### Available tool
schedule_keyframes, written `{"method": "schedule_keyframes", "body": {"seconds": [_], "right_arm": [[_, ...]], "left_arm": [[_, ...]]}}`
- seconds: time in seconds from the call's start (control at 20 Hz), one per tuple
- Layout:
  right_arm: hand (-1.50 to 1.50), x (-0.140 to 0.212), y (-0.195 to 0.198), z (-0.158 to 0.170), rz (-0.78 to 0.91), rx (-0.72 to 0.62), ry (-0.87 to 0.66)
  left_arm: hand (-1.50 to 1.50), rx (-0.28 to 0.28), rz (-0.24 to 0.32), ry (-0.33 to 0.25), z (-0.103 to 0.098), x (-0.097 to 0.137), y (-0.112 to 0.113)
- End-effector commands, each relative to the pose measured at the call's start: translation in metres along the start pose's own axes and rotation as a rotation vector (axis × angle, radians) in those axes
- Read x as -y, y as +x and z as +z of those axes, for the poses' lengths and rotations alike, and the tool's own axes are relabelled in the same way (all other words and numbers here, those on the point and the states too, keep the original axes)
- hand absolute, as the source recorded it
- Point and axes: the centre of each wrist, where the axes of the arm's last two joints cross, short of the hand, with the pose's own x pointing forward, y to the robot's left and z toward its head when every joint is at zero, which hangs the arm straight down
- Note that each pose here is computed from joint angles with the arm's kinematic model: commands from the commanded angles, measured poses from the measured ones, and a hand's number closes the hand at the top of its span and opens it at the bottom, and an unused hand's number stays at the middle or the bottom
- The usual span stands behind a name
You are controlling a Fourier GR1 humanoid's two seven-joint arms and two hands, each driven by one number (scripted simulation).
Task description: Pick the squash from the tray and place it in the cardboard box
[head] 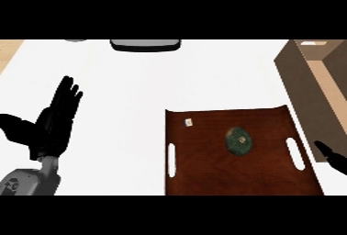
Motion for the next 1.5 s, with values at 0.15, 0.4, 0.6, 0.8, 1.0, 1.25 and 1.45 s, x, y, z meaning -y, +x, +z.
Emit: {"method": "schedule_keyframes", "body": {"seconds": [0.15,0.4,0.6,0.8,1.0,1.25,1.45], "right_arm": [[-1.5,0.035,0.026,0.009,0.306,-0.143,0.374],[-1.5,0.033,0.089,0.0,0.363,-0.238,0.558],[-1.5,0.014,0.124,-0.003,0.276,-0.238,0.56],[-1.5,0.0,0.144,0.006,0.217,-0.23,0.587],[-1.5,-0.03,0.137,-0.006,0.244,-0.244,0.596],[-1.5,-0.037,0.156,-0.009,0.309,-0.308,0.574],[-1.5,-0.067,0.135,0.001,0.242,-0.324,0.609]], "left_arm": [[0.0,-0.005,0.004,-0.019,0.011,0.004,0.0],[0.0,0.016,0.017,-0.011,0.004,-0.009,-0.001],[0.0,0.0,0.012,-0.04,0.012,0.0,-0.007],[0.0,0.018,0.016,-0.023,0.015,-0.007,0.001],[0.0,0.01,0.017,-0.041,0.006,0.001,0.002],[0.0,0.005,0.02,-0.018,0.007,0.005,-0.005],[0.0,-0.008,0.031,-0.03,0.02,0.001,-0.009]]}}
